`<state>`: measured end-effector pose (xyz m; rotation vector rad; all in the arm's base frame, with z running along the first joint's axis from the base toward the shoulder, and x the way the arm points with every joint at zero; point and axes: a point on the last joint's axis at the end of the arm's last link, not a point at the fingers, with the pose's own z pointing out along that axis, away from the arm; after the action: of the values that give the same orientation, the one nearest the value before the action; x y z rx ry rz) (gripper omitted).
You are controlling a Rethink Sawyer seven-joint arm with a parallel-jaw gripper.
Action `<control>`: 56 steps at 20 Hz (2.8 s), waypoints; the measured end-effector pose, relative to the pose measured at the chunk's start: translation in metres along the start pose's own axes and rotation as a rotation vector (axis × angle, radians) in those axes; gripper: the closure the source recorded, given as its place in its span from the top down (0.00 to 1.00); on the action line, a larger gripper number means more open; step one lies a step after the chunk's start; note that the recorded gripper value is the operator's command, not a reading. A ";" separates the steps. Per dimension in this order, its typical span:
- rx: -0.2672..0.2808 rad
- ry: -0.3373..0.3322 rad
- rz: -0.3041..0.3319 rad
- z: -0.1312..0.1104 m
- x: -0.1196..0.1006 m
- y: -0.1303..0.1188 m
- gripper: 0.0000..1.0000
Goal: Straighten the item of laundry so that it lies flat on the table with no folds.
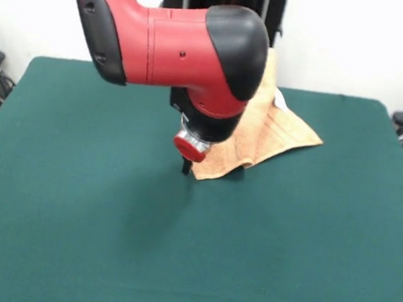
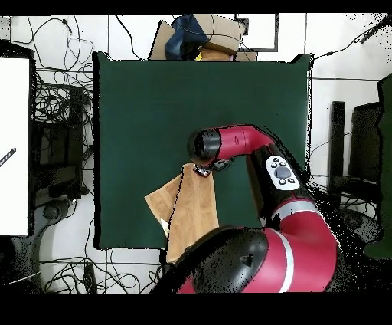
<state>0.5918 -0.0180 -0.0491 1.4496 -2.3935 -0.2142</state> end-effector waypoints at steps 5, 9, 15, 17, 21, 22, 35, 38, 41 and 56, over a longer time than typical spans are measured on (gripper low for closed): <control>-0.018 -0.034 0.033 0.003 0.011 -0.001 1.00; -0.009 -0.074 0.054 0.005 0.014 -0.002 1.00; 0.001 -0.152 0.099 0.007 0.015 -0.003 1.00; -0.001 -0.173 0.116 0.007 0.017 -0.003 1.00; -0.004 -0.205 0.143 0.007 0.019 -0.003 1.00; -0.005 -0.210 0.146 0.007 0.019 -0.002 1.00; 0.010 -0.240 0.158 0.008 0.019 0.001 1.00; 0.012 -0.240 0.155 0.008 0.017 0.002 1.00; 0.012 -0.240 0.152 0.008 0.015 0.002 1.00; 0.016 -0.242 0.152 0.008 0.015 0.002 1.00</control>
<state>0.5809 -0.0304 -0.0525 1.3056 -2.6894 -0.3520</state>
